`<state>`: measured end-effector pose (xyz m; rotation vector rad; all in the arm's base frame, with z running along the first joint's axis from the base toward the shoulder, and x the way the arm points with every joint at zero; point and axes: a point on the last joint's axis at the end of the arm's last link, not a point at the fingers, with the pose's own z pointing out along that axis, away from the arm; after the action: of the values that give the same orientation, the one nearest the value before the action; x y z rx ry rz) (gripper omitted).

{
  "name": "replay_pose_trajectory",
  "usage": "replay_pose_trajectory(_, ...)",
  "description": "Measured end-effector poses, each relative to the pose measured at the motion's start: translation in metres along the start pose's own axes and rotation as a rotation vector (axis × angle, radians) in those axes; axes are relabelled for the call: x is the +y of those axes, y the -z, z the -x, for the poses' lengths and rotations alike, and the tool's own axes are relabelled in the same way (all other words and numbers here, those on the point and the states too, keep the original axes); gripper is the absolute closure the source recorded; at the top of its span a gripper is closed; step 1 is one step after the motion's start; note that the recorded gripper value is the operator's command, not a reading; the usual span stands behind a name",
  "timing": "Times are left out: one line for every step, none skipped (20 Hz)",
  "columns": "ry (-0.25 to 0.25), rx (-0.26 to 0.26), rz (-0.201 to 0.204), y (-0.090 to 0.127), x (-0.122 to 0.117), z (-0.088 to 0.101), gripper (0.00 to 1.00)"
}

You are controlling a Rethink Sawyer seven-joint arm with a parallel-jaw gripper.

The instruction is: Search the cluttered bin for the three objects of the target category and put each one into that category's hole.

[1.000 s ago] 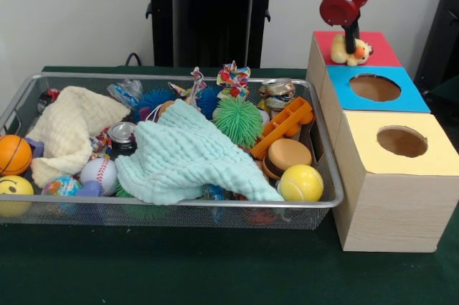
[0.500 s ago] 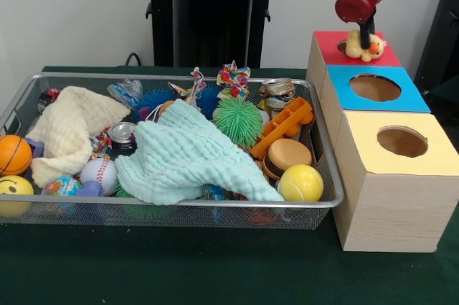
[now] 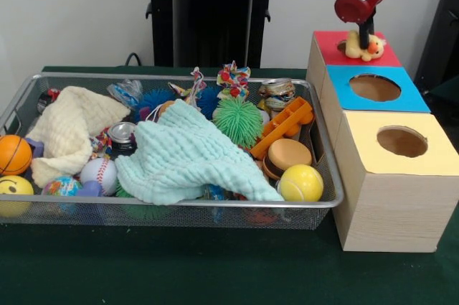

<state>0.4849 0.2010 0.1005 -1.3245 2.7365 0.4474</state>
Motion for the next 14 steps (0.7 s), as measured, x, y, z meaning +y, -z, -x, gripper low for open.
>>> replay_pose_trajectory(-0.006,0.003,-0.001,-0.0003,-0.0001,-0.0008,1.0)
replay_pose_trajectory(-0.008,0.005,-0.002,-0.0004,-0.0003,-0.0014,1.0)
replay_pose_trajectory(-0.01,0.005,-0.002,-0.0004,-0.0004,-0.0016,1.0)
replay_pose_trajectory(-0.013,0.007,-0.003,-0.0005,-0.0008,-0.0022,1.0)
replay_pose_trajectory(-0.019,0.01,-0.004,-0.0006,-0.0013,-0.0032,1.0)
replay_pose_trajectory(-0.021,0.011,-0.003,-0.0007,-0.0013,-0.0036,1.0)
replay_pose_trajectory(-0.024,0.014,-0.003,-0.0008,-0.0012,-0.0041,1.0)
replay_pose_trajectory(-0.028,0.016,-0.002,-0.0009,-0.0011,-0.0046,1.0)
replay_pose_trajectory(-0.03,0.018,-0.002,-0.0011,-0.001,-0.005,1.0)
replay_pose_trajectory(-0.03,0.019,-0.002,-0.0011,-0.0009,-0.0052,1.0)
replay_pose_trajectory(-0.033,0.025,-0.003,-0.0016,-0.0003,-0.0065,1.0)
replay_pose_trajectory(-0.033,0.027,-0.003,-0.0019,0.0001,-0.007,1.0)
replay_pose_trajectory(-0.033,0.03,-0.003,-0.0021,0.0005,-0.0075,1.0)
replay_pose_trajectory(-0.033,0.032,-0.003,-0.0023,0.0009,-0.0079,1.0)
